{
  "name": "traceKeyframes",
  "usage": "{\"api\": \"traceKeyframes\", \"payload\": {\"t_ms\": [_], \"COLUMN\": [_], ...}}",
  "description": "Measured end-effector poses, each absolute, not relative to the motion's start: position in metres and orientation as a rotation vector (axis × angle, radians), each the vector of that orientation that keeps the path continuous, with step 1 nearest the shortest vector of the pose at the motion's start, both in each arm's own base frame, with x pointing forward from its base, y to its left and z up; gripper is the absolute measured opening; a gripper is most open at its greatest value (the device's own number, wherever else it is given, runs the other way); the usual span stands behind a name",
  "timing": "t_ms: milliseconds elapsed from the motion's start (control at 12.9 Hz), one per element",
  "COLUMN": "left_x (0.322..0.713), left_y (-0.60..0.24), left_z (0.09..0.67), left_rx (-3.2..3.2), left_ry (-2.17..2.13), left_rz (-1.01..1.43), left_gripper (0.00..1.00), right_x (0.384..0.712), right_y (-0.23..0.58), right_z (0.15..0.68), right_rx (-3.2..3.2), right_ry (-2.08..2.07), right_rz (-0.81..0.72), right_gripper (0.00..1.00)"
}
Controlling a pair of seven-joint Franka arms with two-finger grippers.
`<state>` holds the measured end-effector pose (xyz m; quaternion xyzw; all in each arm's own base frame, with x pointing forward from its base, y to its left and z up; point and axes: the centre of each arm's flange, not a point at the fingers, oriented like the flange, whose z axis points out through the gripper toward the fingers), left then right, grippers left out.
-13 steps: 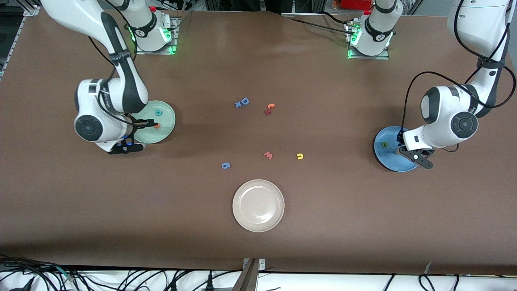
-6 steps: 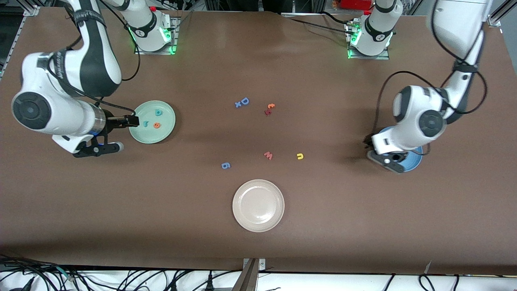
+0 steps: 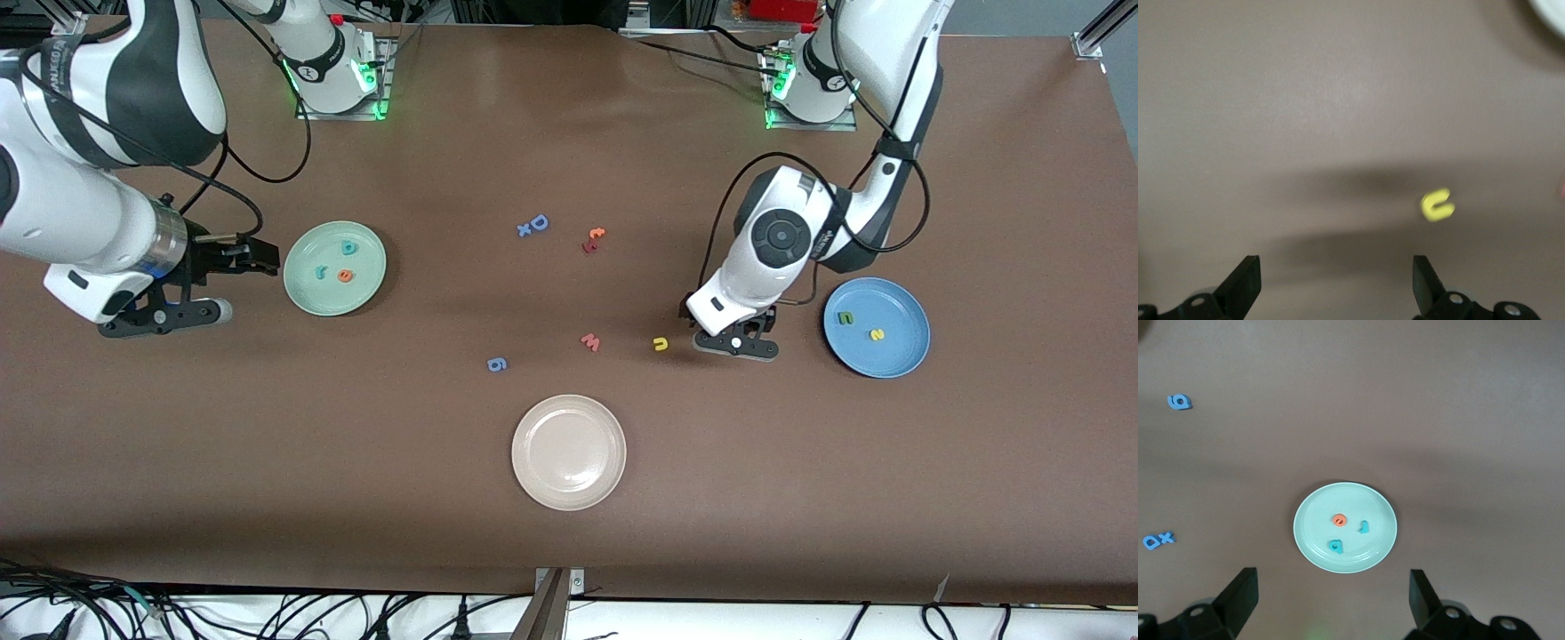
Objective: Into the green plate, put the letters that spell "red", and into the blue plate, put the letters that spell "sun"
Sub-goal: 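Return the right arm to rest while the left gripper grasps the yellow u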
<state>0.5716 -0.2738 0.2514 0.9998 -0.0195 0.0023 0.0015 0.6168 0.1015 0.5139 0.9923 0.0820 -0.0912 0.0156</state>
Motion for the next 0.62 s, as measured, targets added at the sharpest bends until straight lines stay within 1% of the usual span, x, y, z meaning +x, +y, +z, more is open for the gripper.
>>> {"api": "traceKeyframes", "payload": {"t_ms": [155,388,620], "left_x": [0.576,0.573,0.574], "left_y": [-0.293,-0.336,-0.341], "left_z": [0.244,0.216,0.195], "left_rx": [3.126,3.079,3.084], "left_ry": [0.147,0.428,0.485], "left_rz": [0.03,0.063,0.056], "left_gripper": [1.0,1.0,1.0], "right_x": [0.617,0.619,0.623], "right_y": [0.101,0.099,0.095], "right_z": [0.516,0.529,0.543], "right_rx": [3.087,3.076,3.08], "right_ry": [0.253,0.255,0.245], "right_rz": [-0.276,-0.234,-0.185], "right_gripper": [1.0,1.0,1.0]}}
